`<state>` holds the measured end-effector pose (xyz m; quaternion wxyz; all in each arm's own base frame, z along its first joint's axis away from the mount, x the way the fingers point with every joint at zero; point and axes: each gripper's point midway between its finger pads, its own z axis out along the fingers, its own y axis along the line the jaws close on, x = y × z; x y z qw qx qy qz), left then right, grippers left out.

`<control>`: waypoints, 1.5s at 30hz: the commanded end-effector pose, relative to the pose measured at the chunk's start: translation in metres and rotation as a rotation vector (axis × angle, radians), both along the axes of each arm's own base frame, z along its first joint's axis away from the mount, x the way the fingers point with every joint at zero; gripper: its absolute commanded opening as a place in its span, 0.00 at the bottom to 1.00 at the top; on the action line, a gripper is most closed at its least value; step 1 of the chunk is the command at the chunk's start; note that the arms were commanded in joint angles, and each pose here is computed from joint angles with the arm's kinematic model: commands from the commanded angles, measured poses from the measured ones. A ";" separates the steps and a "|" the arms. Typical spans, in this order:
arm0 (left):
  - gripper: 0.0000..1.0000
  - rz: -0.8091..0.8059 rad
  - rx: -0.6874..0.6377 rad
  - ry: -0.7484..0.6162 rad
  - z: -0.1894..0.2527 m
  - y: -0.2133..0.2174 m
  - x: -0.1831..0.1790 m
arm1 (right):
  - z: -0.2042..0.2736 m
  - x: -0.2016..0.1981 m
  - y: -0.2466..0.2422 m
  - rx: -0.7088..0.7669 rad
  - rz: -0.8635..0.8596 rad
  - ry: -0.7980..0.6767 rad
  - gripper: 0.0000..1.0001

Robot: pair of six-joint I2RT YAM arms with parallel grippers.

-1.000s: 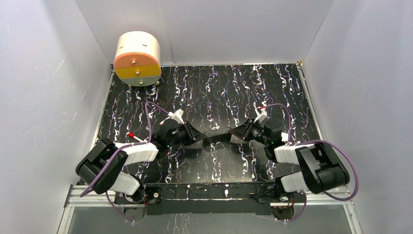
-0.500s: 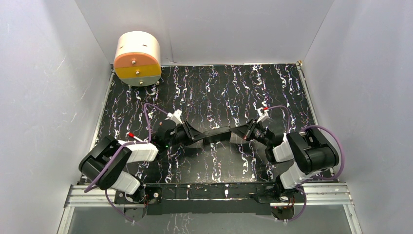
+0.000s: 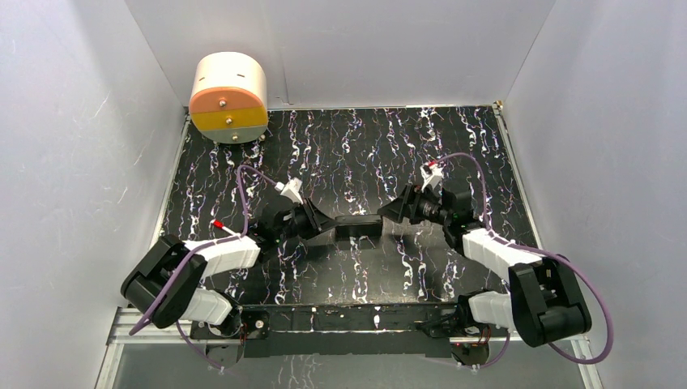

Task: Fold the paper box
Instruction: Close the paper box at the center of the board.

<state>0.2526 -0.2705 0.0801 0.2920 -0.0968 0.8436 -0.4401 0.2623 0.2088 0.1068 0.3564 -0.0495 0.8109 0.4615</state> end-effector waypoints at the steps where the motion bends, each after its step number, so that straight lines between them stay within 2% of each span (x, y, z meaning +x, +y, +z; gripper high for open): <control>1: 0.00 0.038 0.282 0.070 -0.060 0.045 -0.014 | 0.013 -0.003 -0.001 -0.115 0.111 -0.076 0.89; 3: 0.00 0.025 0.285 0.039 -0.058 0.045 -0.013 | 0.019 -0.005 0.003 -0.124 0.168 -0.115 0.96; 6: 0.00 -0.016 0.305 -0.012 -0.060 0.046 -0.016 | 0.020 -0.008 0.013 -0.194 0.231 -0.158 0.99; 15: 0.00 -0.085 0.286 -0.110 -0.058 0.051 -0.034 | 0.001 -0.030 0.045 -0.331 0.342 -0.163 0.96; 20: 0.05 -0.106 0.241 -0.131 -0.049 0.051 -0.047 | -0.002 -0.043 0.051 -0.380 0.360 -0.174 0.94; 22: 0.09 -0.112 0.221 -0.128 -0.047 0.050 -0.051 | -0.006 -0.049 0.051 -0.410 0.371 -0.157 0.94; 23: 0.15 -0.113 0.210 -0.126 -0.045 0.050 -0.053 | -0.006 -0.052 0.051 -0.416 0.376 -0.155 0.94; 26: 0.18 -0.110 0.182 -0.111 -0.042 0.051 -0.060 | -0.002 -0.057 0.052 -0.410 0.373 -0.161 0.94; 30: 0.29 -0.067 0.154 -0.095 -0.034 0.058 -0.066 | 0.012 -0.057 0.050 -0.412 0.353 -0.201 0.94; 36: 0.44 0.013 0.131 -0.137 -0.008 0.070 -0.065 | 0.012 -0.061 0.065 -0.443 0.386 -0.238 0.89; 41: 0.50 0.039 0.057 -0.125 0.008 0.065 -0.063 | 0.011 -0.060 0.081 -0.458 0.411 -0.256 0.85; 45: 0.54 0.026 -0.021 -0.088 0.019 0.049 -0.058 | 0.021 -0.064 0.088 -0.399 0.412 -0.265 0.84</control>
